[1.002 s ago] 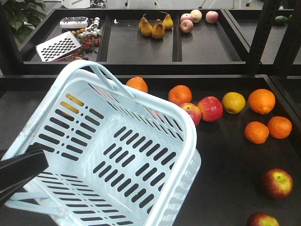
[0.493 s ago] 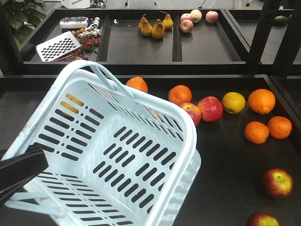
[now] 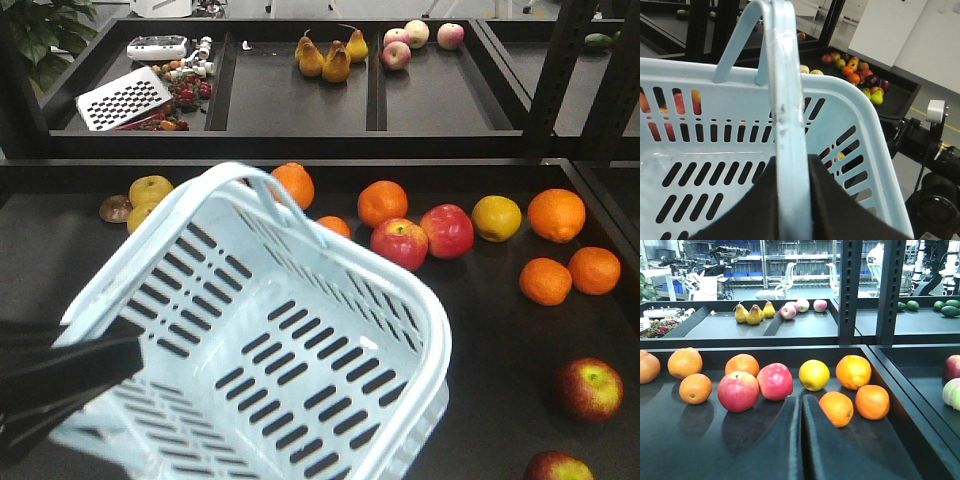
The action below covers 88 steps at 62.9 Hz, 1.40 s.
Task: Pick three apples into basket with both arms
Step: 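Lower the light-blue basket onto the table with the left gripper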
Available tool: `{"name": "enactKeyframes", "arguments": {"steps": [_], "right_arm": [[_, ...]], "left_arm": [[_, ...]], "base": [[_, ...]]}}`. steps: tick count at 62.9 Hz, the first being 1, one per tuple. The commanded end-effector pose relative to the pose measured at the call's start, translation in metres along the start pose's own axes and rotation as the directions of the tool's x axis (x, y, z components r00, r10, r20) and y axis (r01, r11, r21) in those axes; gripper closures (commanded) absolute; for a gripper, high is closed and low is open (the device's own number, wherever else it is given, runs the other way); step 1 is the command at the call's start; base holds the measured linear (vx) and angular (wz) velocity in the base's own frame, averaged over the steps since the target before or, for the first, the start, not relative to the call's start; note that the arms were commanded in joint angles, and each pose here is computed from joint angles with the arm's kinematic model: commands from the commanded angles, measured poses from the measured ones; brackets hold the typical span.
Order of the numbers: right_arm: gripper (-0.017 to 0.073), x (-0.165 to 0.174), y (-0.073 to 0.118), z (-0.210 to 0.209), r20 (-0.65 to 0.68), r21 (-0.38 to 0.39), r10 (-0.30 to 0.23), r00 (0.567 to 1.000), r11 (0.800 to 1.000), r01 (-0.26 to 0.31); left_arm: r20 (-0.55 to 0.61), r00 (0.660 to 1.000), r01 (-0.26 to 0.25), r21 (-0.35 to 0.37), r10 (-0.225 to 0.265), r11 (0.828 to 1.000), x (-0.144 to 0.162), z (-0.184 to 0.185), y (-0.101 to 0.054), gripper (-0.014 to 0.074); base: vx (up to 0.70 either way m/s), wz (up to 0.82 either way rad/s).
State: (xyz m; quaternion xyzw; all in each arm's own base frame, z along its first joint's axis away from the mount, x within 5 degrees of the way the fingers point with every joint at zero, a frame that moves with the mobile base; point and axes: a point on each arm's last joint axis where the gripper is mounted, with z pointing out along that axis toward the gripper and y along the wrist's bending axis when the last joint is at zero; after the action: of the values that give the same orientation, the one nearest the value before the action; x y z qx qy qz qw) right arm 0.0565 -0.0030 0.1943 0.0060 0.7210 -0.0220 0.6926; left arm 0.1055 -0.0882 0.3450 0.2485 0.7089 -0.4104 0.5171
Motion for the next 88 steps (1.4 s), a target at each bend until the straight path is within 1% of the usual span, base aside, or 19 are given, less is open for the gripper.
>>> {"name": "enactKeyframes", "arguments": {"steps": [1,7,11,18,19,22,27,28,31,34,39,44,49,57,60,62,66,80,88], "right_arm": [[0.0564,-0.003,0.001,0.000,0.074,-0.007,-0.010,0.997,1.000,0.010],[0.0564,-0.003,0.001,0.000,0.074,-0.007,-0.010,0.997,1.000,0.010],[0.0564,-0.003,0.001,0.000,0.074,-0.007,-0.010,0.997,1.000,0.010],[0.0564,-0.003,0.001,0.000,0.074,-0.007,-0.010,0.997,1.000,0.010],[0.0564,-0.003,0.001,0.000,0.074,-0.007,-0.010,0.997,1.000,0.010],[0.0564,-0.003,0.001,0.000,0.074,-0.007,-0.010,0.997,1.000,0.010],[0.0564,-0.003,0.001,0.000,0.074,-0.007,-0.010,0.997,1.000,0.010],[0.0564,-0.003,0.001,0.000,0.074,-0.007,-0.010,0.997,1.000,0.010],[0.0564,-0.003,0.001,0.000,0.074,-0.007,-0.010,0.997,1.000,0.010],[0.0564,-0.003,0.001,0.000,0.074,-0.007,-0.010,0.997,1.000,0.010],[0.0564,-0.003,0.001,0.000,0.074,-0.007,-0.010,0.997,1.000,0.010],[0.0564,-0.003,0.001,0.000,0.074,-0.007,-0.010,0.997,1.000,0.010],[0.0564,-0.003,0.001,0.000,0.074,-0.007,-0.010,0.997,1.000,0.010],[0.0564,-0.003,0.001,0.000,0.074,-0.007,-0.010,0.997,1.000,0.010],[0.0564,-0.003,0.001,0.000,0.074,-0.007,-0.010,0.997,1.000,0.010],[0.0564,-0.003,0.001,0.000,0.074,-0.007,-0.010,0.997,1.000,0.010],[0.0564,-0.003,0.001,0.000,0.074,-0.007,-0.010,0.997,1.000,0.010],[0.0564,-0.003,0.001,0.000,0.074,-0.007,-0.010,0.997,1.000,0.010],[0.0564,-0.003,0.001,0.000,0.074,-0.007,-0.010,0.997,1.000,0.010]], "left_arm": [[-0.003,0.995,-0.103,-0.012,0.103,0.995,-0.022,0.010,0.006,0.0600],[-0.043,0.991,-0.127,0.017,0.128,0.992,-0.037,0.028,0.020,0.0600],[-0.075,0.988,-0.129,0.045,0.133,0.991,-0.044,0.043,0.031,0.0600],[-0.132,0.981,-0.126,0.126,0.142,0.984,-0.052,0.069,0.049,0.0600],[-0.145,0.979,-0.122,0.137,0.141,0.983,-0.052,0.074,0.054,0.0600],[-0.158,0.974,-0.136,0.177,0.165,0.975,-0.057,0.087,0.063,0.0600],[-0.178,0.966,-0.141,0.235,0.186,0.962,-0.060,0.104,0.076,0.0600],[-0.188,0.965,-0.135,0.245,0.184,0.960,-0.059,0.109,0.081,0.0600],[-0.201,0.958,-0.143,0.278,0.203,0.950,-0.063,0.121,0.091,0.0600],[-0.220,0.953,-0.135,0.307,0.208,0.942,-0.063,0.130,0.099,0.0600],[-0.243,0.950,-0.102,0.350,0.195,0.931,-0.062,0.148,0.115,0.0600],[-0.247,0.946,-0.099,0.400,0.212,0.911,-0.062,0.161,0.124,0.0600],[-0.251,0.940,-0.101,0.436,0.229,0.894,-0.057,0.178,0.135,0.0600],[-0.257,0.932,-0.110,0.469,0.255,0.876,-0.046,0.201,0.145,0.0600],[-0.252,0.929,-0.124,0.482,0.272,0.867,-0.044,0.209,0.146,0.0600],[-0.252,0.927,-0.128,0.486,0.279,0.865,-0.041,0.214,0.148,0.0600],[-0.259,0.925,-0.126,0.483,0.279,0.867,-0.035,0.223,0.153,0.0600],[-0.301,0.923,-0.084,0.447,0.239,0.891,-0.016,0.236,0.170,0.0600],[-0.321,0.921,-0.060,0.445,0.221,0.894,-0.007,0.241,0.176,0.0600]], "base": [[0.00,0.00],[0.00,0.00],[0.00,0.00],[0.00,0.00],[0.00,0.00],[0.00,0.00],[0.00,0.00],[0.00,0.00],[0.00,0.00],[0.00,0.00],[0.00,0.00],[0.00,0.00],[0.00,0.00],[0.00,0.00],[0.00,0.00],[0.00,0.00],[0.00,0.00],[0.00,0.00],[0.00,0.00]]}}
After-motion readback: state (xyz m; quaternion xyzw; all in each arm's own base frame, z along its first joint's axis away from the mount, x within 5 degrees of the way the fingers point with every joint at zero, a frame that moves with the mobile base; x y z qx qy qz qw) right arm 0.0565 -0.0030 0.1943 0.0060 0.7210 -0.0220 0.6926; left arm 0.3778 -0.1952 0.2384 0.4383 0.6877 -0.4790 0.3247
